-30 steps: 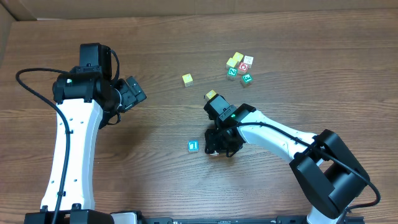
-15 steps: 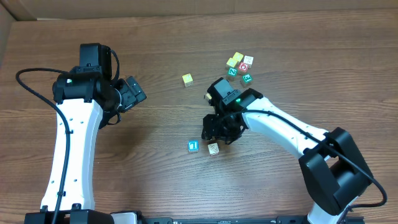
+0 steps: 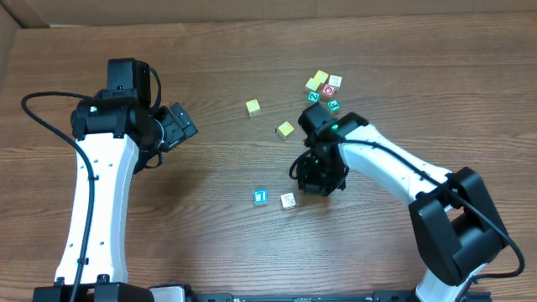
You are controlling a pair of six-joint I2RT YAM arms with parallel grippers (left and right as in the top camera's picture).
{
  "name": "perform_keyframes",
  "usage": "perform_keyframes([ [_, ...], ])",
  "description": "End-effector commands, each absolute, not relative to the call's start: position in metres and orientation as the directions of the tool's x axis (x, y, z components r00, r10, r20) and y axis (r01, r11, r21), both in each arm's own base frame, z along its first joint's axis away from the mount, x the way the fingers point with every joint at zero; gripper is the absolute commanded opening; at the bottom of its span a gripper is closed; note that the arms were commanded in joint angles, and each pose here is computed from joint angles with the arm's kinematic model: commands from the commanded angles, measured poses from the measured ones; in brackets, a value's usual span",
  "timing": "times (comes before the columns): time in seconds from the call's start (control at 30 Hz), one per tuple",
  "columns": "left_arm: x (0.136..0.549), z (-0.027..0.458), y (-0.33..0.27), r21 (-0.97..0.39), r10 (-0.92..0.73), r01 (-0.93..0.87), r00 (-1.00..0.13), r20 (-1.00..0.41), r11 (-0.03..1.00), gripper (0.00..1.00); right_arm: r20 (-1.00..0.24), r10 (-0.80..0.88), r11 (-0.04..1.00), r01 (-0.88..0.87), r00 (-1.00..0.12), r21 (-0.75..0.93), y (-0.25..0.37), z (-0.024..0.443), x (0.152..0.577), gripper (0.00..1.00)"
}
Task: Flip 3 blocks
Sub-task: 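Carry the green-lettered block toward the blue block and rotate it down, then set the green-lettered block beside the blue block and open right gripper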
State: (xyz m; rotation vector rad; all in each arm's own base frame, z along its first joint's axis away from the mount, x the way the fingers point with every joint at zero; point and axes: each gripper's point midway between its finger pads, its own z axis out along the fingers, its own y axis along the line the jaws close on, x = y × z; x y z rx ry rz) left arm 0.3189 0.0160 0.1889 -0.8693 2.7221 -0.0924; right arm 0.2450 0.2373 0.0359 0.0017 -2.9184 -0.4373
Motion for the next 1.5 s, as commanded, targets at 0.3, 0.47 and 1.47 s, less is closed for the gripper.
perform_keyframes([
  [0.3,0.321,0.189,0.017,-0.143,-0.575,-0.558,-0.780,-0.248,0.818,1.00,0.198,0.026,0.965,0.077,-0.980,0.253,0.242,0.022,0.230,0.06],
  [0.47,0.321,0.189,0.017,-0.143,-0.575,-0.558,-0.780,-0.248,0.818,1.00,0.177,0.067,0.975,0.102,-0.982,0.199,0.238,0.014,0.228,0.04],
  [1.47,0.321,0.189,0.017,-0.143,-0.575,-0.558,-0.780,-0.248,0.818,1.00,0.173,0.150,0.948,0.191,-0.973,0.253,0.269,0.017,0.227,0.04],
])
